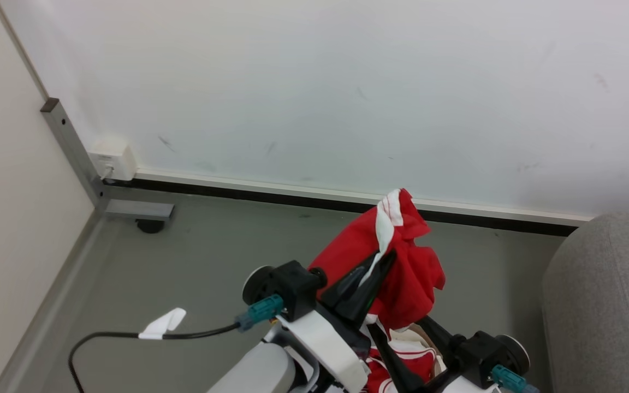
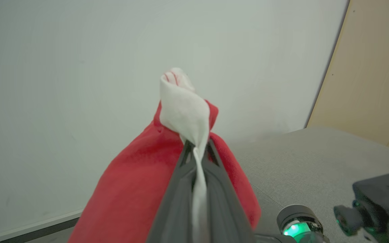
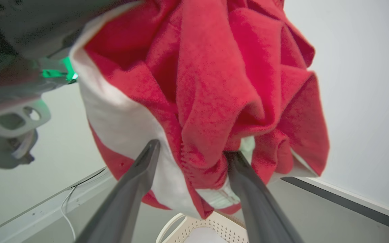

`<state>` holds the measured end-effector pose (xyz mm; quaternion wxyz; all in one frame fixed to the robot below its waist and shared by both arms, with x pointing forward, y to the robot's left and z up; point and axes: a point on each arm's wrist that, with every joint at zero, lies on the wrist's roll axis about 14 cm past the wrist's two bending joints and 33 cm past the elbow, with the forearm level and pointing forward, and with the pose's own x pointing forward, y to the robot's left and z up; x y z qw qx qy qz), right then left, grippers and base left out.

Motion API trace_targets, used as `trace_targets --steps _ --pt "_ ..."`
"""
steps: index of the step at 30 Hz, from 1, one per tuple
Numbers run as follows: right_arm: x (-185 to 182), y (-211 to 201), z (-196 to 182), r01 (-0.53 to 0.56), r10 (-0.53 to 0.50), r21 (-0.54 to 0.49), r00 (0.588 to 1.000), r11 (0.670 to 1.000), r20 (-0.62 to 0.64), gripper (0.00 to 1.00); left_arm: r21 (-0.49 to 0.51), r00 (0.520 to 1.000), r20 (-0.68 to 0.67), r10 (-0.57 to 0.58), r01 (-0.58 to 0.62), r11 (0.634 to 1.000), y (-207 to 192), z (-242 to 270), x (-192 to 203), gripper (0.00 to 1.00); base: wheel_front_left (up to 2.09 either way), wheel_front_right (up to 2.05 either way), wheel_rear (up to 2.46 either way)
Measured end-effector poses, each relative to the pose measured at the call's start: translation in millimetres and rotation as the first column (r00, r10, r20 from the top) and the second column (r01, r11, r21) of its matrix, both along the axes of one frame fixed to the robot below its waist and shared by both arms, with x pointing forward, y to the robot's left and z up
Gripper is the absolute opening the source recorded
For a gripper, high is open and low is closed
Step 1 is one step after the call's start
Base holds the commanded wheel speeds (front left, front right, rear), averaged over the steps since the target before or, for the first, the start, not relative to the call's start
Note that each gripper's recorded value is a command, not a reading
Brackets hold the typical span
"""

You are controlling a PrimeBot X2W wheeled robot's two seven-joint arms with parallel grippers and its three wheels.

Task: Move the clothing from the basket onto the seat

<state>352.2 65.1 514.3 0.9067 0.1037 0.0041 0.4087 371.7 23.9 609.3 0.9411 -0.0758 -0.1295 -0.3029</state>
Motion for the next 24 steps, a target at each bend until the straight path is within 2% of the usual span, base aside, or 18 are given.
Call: trace_targets --steps 12,13,14,15,24 --pt "6.7 16.0 2.3 -0.064 0.069 -0.091 0.996 0.994 0.059 1.0 -0.014 0.998 -0.03 -0.054 0.053 0.998 -13.3 -5.8 -18.4 0.0 0.0 0.0 0.0" --pt "5.9 16.7 1.5 -0.069 0.075 -0.097 0.995 0.993 0.06 0.82 -0.019 0.998 -0.033 -0.055 0.054 0.998 -13.5 -5.9 -18.9 0.0 0.0 0.0 0.0" --pt "5.3 17.2 1.1 -0.071 0.077 -0.099 0.995 0.992 0.059 0.36 -0.02 0.998 -0.033 -0.054 0.053 0.998 -13.1 -5.9 -18.8 0.0 0.0 0.0 0.0" --pt "5.5 16.9 0.4 -0.071 0.077 -0.1 0.995 0.992 0.057 0.0 -0.022 0.998 -0.034 -0.051 0.051 0.998 -12.3 -5.8 -18.4 0.0 0.0 0.0 0.0" --pt "10.5 7.1 -2.7 -0.045 0.049 -0.093 0.998 0.995 0.039 0.0 -0.028 0.999 -0.036 -0.02 0.018 0.999 -2.9 -5.5 -9.4 0.0 0.0 0.0 0.0"
